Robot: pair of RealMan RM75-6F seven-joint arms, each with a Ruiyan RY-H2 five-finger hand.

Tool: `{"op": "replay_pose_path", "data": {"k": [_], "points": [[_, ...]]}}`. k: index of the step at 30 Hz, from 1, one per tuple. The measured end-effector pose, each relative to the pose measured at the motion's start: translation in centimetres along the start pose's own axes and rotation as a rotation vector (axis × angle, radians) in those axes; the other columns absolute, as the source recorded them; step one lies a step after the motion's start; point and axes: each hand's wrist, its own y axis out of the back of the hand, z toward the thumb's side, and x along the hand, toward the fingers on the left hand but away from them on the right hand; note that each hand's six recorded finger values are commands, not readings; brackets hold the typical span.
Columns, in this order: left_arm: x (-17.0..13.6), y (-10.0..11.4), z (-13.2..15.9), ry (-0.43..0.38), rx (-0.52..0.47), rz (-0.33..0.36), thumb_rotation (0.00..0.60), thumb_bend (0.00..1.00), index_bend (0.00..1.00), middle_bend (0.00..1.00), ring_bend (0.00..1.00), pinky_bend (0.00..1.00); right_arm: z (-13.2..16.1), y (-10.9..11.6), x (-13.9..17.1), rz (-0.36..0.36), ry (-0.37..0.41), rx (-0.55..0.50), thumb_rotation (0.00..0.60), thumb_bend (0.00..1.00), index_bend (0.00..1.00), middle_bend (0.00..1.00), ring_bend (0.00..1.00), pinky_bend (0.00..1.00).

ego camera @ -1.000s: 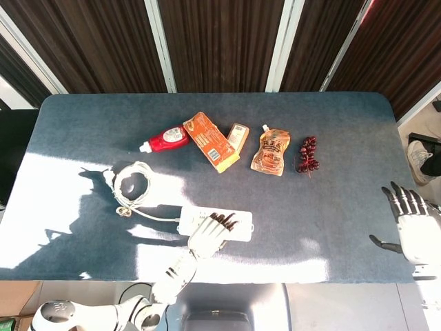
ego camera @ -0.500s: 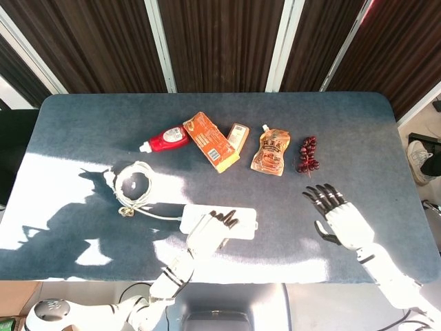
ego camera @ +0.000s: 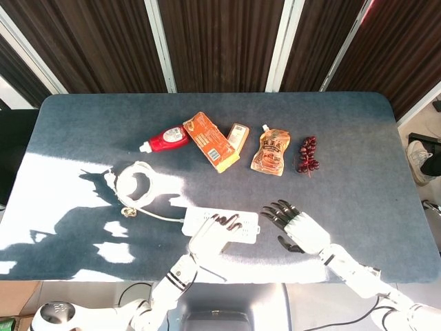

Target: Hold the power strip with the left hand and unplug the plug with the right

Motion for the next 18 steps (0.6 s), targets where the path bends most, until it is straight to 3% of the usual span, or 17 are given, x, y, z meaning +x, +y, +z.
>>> {"op": "replay_pose_path", "data": {"k": [9,15,18], "points": [[0.1,-0.7,0.1,0.005,-0.014,-0.002,0.600,0.46,0.30,0.37,0.37,0.40,0.6,-1.4,-1.4,0.045,0.060,-0.033,0.600,0.75,0.18,0.17,0.02,0.09],[0.0,-1.2,0.4,-0.002,-0.024,-0.015,0.600,0.46,0.29,0.37,0.36,0.40,1.2,-2.3,-2.3,0.112,0.095,-0.049,0.600,0.91,0.18,0.17,0.02,0.08],[0.1,-1.1,0.3,-0.001,-0.024,-0.012,0.600,0.46,0.29,0.37,0.36,0.40,1.5,-2.7,-2.5,0.144,0.110,-0.053,0.600,0.94,0.18,0.17,0.02,0.08]]}}
